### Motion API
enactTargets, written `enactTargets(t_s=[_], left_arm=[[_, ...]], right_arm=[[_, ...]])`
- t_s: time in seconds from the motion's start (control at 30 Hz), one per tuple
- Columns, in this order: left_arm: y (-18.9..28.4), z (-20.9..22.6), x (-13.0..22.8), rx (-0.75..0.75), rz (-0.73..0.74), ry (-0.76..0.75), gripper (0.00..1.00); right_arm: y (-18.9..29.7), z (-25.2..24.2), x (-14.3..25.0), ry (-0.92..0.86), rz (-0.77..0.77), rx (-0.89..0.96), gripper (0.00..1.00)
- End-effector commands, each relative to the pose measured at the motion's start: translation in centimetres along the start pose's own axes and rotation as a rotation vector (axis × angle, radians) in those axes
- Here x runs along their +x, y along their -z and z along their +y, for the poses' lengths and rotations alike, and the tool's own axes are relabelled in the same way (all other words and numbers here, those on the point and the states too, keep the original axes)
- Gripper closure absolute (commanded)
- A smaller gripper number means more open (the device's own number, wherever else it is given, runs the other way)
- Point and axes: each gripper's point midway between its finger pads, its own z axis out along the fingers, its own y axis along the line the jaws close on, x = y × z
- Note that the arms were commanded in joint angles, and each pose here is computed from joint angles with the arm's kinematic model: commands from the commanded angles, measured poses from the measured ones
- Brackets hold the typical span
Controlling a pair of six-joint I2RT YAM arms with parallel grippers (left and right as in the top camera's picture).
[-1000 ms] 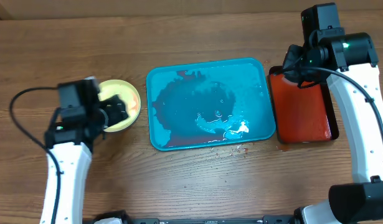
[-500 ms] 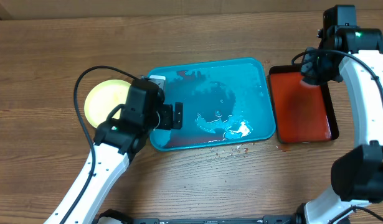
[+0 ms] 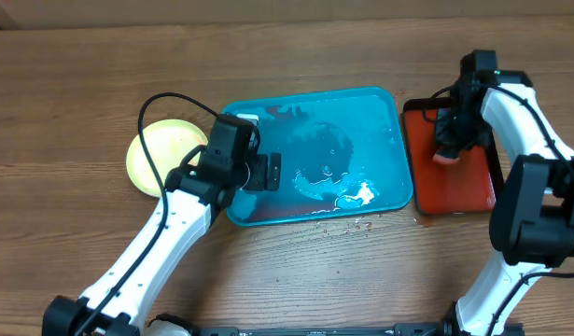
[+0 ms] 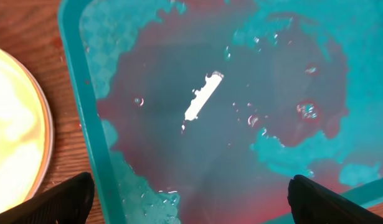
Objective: Clean dirty plates on tray and stack at the side
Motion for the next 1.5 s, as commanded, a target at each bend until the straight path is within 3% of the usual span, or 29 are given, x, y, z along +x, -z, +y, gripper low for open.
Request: enactTargets(t_s=[0.0, 0.23, 0.43, 0.5, 0.6, 0.63, 0.87, 1.03, 1.17, 1.33, 1.47], left_arm=[[-0.7, 0.1, -0.3, -0.015, 0.009, 0.005, 0.0], [-2.7, 0.4, 1.1, -0.034, 0.078, 0.003, 0.0], [-3.0, 0.5, 1.3, -0.036, 0.087, 0.003, 0.0], [-3.0, 0.5, 1.4, -0.036, 0.088, 0.003, 0.0], [-3.0, 0.5, 1.3, -0.036, 0.087, 0.003, 0.0], [-3.0, 0.5, 1.3, -0.036, 0.087, 0.003, 0.0], [-3.0, 0.5, 1.3, -0.036, 0.087, 0.003, 0.0], [-3.0, 0.5, 1.3, -0.036, 0.087, 0.003, 0.0], [-3.0, 0.5, 1.3, -0.036, 0.087, 0.003, 0.0], [-3.0, 0.5, 1.3, -0.036, 0.087, 0.003, 0.0], [-3.0, 0.5, 1.3, -0.036, 0.087, 0.003, 0.0]], right_arm=[[-1.2, 0.8, 0.6, 0.13, 0.013, -0.064, 0.87], [-1.0, 0.7, 1.0, 0.114, 0.034, -0.06, 0.69], [3.3, 0.7, 0.2, 0.04, 0.01, -0.057, 0.57], [7.4, 0.9, -0.4, 0.039, -0.055, -0.072, 0.39], [12.4, 1.4, -0.5, 0.044, -0.147, -0.108, 0.02], [14.0, 1.6, -0.4, 0.046, -0.178, -0.123, 0.0], [24.9, 3.6, 2.7, 0.09, -0.432, -0.269, 0.0], [30.5, 4.3, 7.4, 0.122, -0.548, -0.333, 0.0], [33.0, 5.1, 12.7, 0.142, -0.557, -0.403, 0.0], [34.5, 7.3, 19.5, 0.085, -0.457, -0.591, 0.0], [35.4, 7.0, 21.0, 0.084, -0.504, -0.583, 0.0]])
